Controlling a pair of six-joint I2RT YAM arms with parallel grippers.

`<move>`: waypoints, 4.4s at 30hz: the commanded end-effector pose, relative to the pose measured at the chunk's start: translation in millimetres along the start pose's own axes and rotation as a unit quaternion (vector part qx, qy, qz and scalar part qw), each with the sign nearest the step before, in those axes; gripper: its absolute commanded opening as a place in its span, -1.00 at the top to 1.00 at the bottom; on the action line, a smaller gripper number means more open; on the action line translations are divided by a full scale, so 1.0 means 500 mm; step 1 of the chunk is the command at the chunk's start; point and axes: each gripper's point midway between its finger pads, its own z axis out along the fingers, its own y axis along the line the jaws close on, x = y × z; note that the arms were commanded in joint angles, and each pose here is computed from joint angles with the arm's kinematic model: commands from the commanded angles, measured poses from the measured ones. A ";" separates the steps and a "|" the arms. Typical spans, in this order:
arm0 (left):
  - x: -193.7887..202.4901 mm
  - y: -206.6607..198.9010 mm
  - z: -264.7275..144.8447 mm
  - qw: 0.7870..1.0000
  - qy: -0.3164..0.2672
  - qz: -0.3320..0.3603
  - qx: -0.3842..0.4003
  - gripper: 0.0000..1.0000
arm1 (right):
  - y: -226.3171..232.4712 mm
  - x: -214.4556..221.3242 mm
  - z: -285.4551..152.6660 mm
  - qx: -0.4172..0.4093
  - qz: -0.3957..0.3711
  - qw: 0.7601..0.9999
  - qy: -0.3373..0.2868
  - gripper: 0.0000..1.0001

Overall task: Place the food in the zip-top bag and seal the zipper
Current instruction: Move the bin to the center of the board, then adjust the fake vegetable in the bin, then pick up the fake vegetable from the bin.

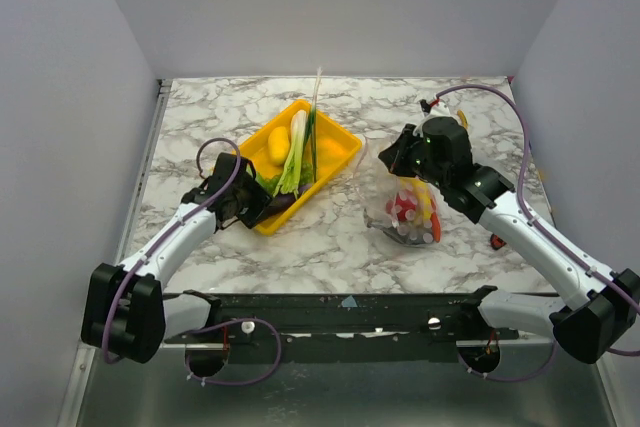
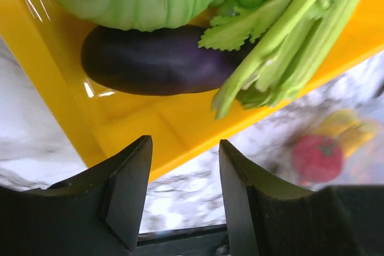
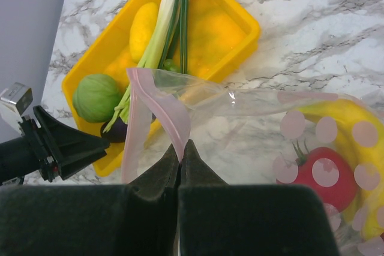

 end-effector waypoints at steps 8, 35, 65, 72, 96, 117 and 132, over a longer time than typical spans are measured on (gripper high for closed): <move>-0.041 0.023 0.025 0.939 -0.054 -0.325 -0.097 -0.02 | 0.010 -0.018 -0.022 -0.013 0.010 1.000 -0.015 0.99; -0.072 0.126 0.106 0.898 -0.088 -0.355 -0.242 -0.08 | 0.014 -0.030 -0.033 -0.013 0.018 1.000 -0.021 0.99; -0.168 -0.141 -0.152 0.961 -0.216 0.011 0.173 0.37 | 0.086 -0.034 -0.035 -0.117 -0.037 0.992 -0.017 0.99; -0.153 -0.168 -0.248 0.935 -0.249 0.089 0.236 0.26 | 0.098 -0.037 -0.023 -0.122 -0.032 0.992 -0.009 0.99; -0.204 -0.111 0.052 0.965 -0.023 0.260 0.013 -0.27 | 0.078 -0.030 -0.010 -0.097 -0.021 0.995 -0.009 0.99; -0.132 -0.026 0.064 0.950 0.014 0.291 -0.114 -0.59 | 0.082 -0.030 -0.013 -0.099 -0.021 0.995 -0.003 0.99; -0.135 -0.143 -0.030 0.951 -0.027 0.309 0.005 0.91 | 0.081 -0.042 -0.025 -0.095 -0.026 0.995 -0.012 0.99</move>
